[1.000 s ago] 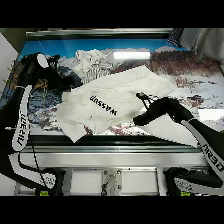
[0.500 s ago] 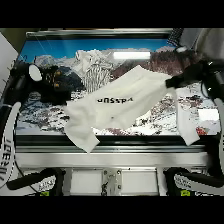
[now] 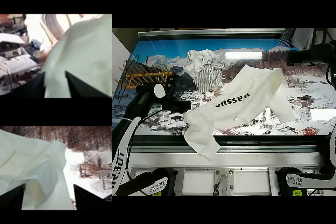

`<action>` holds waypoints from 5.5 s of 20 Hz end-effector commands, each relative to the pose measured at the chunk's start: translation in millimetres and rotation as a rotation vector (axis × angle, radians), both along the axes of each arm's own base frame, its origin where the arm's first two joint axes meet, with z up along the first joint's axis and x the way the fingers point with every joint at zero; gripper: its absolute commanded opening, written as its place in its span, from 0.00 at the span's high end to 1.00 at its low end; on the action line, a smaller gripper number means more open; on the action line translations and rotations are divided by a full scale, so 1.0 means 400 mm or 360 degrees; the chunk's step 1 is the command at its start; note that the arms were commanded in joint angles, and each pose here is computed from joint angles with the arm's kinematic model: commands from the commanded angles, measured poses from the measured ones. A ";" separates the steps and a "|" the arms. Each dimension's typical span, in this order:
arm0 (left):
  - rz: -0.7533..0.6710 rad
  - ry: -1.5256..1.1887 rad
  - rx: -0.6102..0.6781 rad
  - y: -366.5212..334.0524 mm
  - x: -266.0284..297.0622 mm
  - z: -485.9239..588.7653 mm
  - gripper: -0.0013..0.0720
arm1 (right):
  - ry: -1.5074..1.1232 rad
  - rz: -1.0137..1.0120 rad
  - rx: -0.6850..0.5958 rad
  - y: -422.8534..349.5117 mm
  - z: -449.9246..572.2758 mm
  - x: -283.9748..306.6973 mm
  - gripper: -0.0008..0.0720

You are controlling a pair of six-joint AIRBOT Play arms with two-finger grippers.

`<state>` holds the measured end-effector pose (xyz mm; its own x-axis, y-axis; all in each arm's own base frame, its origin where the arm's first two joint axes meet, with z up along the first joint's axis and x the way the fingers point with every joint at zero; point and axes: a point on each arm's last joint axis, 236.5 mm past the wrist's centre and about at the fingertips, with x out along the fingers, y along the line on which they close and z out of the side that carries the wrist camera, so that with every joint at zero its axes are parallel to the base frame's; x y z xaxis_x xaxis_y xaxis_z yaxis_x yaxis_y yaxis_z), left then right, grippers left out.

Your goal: Fold the clothes and pants, and hang the long-sleeved shirts on hangers.

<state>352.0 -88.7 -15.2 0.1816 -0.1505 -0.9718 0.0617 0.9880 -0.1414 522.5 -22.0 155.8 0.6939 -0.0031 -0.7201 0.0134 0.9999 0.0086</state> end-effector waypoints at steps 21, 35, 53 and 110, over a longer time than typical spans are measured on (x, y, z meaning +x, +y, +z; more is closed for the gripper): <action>-0.0337 -0.0090 -0.0126 -0.365 -0.174 -0.046 0.28 | 0.0801 0.0857 -0.0764 0.484 -0.634 -0.458 0.12; -0.0227 -0.0002 -0.0118 -0.367 -0.176 -0.094 0.28 | 0.0720 0.0601 -0.0861 0.429 -0.648 -0.406 0.96; -0.0217 -0.0051 -0.0180 -0.435 -0.195 -0.085 0.28 | 0.0760 0.0474 -0.0826 0.397 -0.577 -0.438 0.96; -0.0616 0.0182 -0.0522 -0.448 -0.186 0.165 0.96 | 0.1032 0.0400 -0.0070 0.385 -0.199 -0.596 0.96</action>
<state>278.9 -257.9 77.2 0.0739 -0.4093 -0.9094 0.4342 0.8341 -0.3402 274.3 123.1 99.1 0.1251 0.0539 -0.9907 -0.2462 0.9690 0.0216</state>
